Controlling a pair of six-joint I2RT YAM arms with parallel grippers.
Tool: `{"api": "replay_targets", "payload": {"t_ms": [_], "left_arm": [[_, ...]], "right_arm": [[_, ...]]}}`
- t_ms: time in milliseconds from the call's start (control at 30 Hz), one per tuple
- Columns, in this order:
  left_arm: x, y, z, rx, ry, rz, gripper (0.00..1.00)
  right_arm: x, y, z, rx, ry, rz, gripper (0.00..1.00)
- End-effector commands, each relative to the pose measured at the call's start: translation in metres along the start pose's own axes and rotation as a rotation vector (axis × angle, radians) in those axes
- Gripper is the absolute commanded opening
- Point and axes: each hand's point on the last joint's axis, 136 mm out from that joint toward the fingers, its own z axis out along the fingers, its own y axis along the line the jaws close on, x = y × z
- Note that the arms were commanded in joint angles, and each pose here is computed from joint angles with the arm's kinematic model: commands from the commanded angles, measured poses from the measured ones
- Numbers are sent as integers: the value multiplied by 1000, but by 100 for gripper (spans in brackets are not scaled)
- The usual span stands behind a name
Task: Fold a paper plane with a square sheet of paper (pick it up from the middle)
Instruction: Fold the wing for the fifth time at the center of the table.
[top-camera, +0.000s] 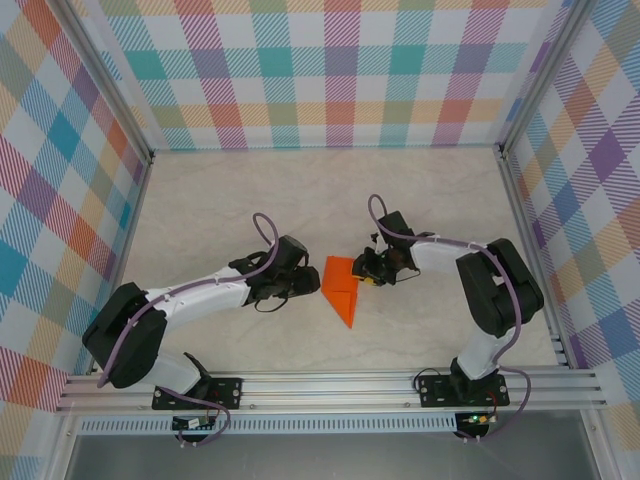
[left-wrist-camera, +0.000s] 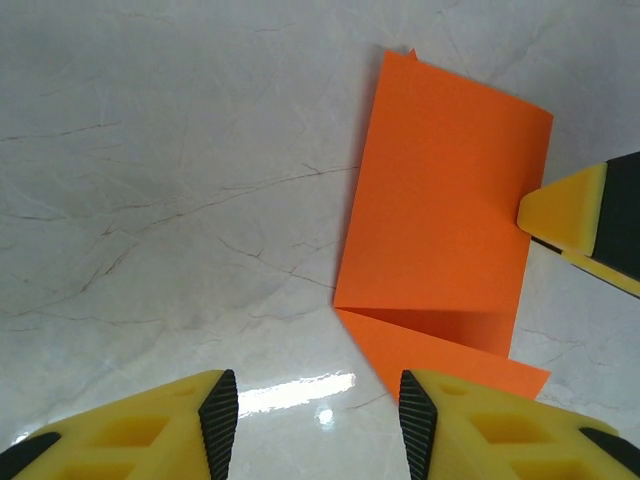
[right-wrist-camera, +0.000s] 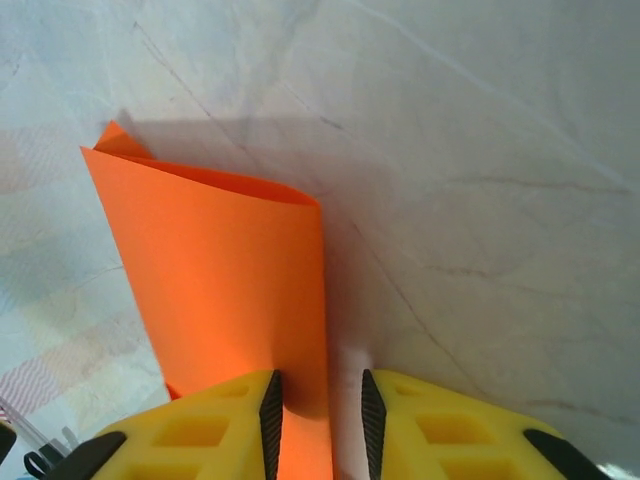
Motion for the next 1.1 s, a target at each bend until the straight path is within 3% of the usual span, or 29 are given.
{"api": "replay_targets", "payload": {"t_ms": [0, 167, 400, 533, 1067], "left_arm": [[0, -8, -2, 9, -11, 4, 48], [-4, -4, -4, -7, -21, -13, 48], [-11, 5, 1, 36, -4, -114, 47], [-12, 11, 5, 30, 14, -137, 47], [-5, 0, 14, 88, 70, -145, 48]], "right_arm": [[-3, 10, -23, -9, -55, -39, 35], [11, 29, -47, -97, -72, -98, 36], [60, 62, -44, -182, 14, -210, 18], [82, 76, -31, -176, 62, -262, 16], [72, 49, 5, -70, 84, -218, 15]]}}
